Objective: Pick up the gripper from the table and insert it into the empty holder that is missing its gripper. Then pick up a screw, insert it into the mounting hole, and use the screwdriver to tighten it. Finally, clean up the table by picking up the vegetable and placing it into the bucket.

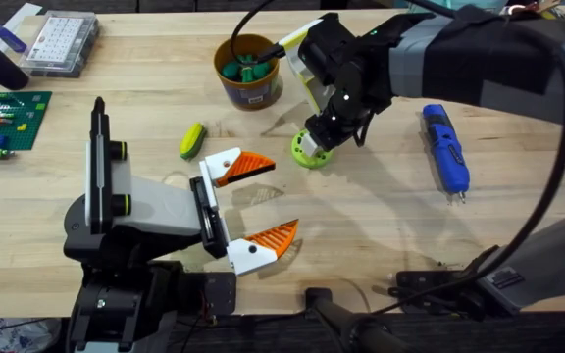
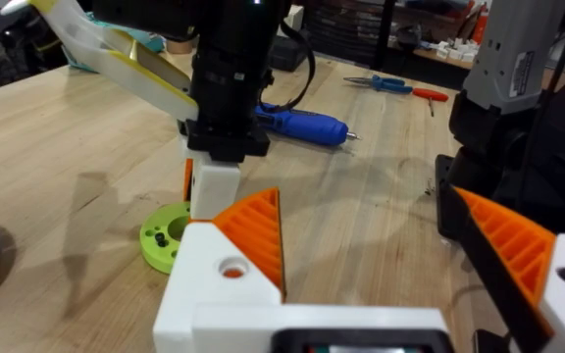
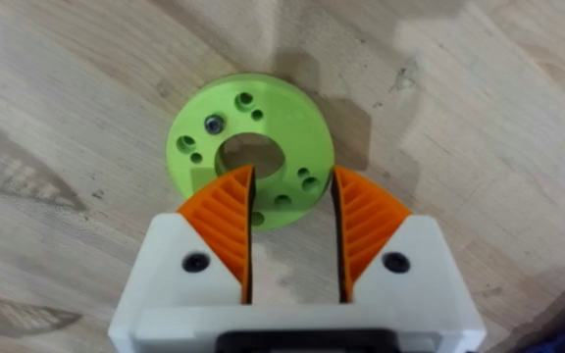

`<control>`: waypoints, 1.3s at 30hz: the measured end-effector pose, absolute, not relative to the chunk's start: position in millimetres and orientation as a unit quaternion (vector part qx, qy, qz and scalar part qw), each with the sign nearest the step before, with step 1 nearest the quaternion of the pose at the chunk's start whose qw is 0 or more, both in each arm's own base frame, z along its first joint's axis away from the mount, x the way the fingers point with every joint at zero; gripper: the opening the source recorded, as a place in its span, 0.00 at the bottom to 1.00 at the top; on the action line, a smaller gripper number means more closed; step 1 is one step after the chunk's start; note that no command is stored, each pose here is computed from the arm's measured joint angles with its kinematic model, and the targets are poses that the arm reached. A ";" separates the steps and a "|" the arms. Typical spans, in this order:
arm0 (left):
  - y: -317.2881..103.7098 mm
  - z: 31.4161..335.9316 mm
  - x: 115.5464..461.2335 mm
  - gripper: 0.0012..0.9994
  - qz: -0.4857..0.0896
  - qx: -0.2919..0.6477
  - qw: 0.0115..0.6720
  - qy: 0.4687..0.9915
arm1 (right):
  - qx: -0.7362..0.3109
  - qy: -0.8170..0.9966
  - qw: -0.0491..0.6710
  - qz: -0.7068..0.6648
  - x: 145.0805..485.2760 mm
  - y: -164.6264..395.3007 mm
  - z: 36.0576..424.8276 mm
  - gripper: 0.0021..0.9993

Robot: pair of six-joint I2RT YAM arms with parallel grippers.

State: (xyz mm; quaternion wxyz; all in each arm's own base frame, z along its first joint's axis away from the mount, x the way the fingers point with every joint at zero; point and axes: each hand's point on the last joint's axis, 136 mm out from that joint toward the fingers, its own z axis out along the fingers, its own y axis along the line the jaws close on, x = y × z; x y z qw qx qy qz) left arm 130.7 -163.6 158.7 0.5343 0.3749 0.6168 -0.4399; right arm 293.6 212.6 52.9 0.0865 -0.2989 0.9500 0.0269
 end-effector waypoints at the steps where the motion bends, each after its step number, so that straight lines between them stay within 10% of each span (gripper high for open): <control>1: -163.6 158.7 130.7 0.99 -0.440 0.375 0.534 0.617 | -0.298 0.950 0.085 0.027 293.5 212.3 52.0 0.41; 14: -163.6 158.7 130.8 0.99 -0.440 0.375 0.534 0.617 | -0.312 0.948 0.067 0.020 281.1 203.1 59.4 0.41; 30: -163.6 158.7 130.8 0.99 -0.440 0.375 0.534 0.617 | -0.294 0.916 0.259 0.085 232.3 168.5 219.1 0.41; 39: -163.6 158.7 130.8 0.99 -0.440 0.375 0.534 0.617 | -0.255 0.914 0.295 0.112 209.0 152.5 180.1 0.41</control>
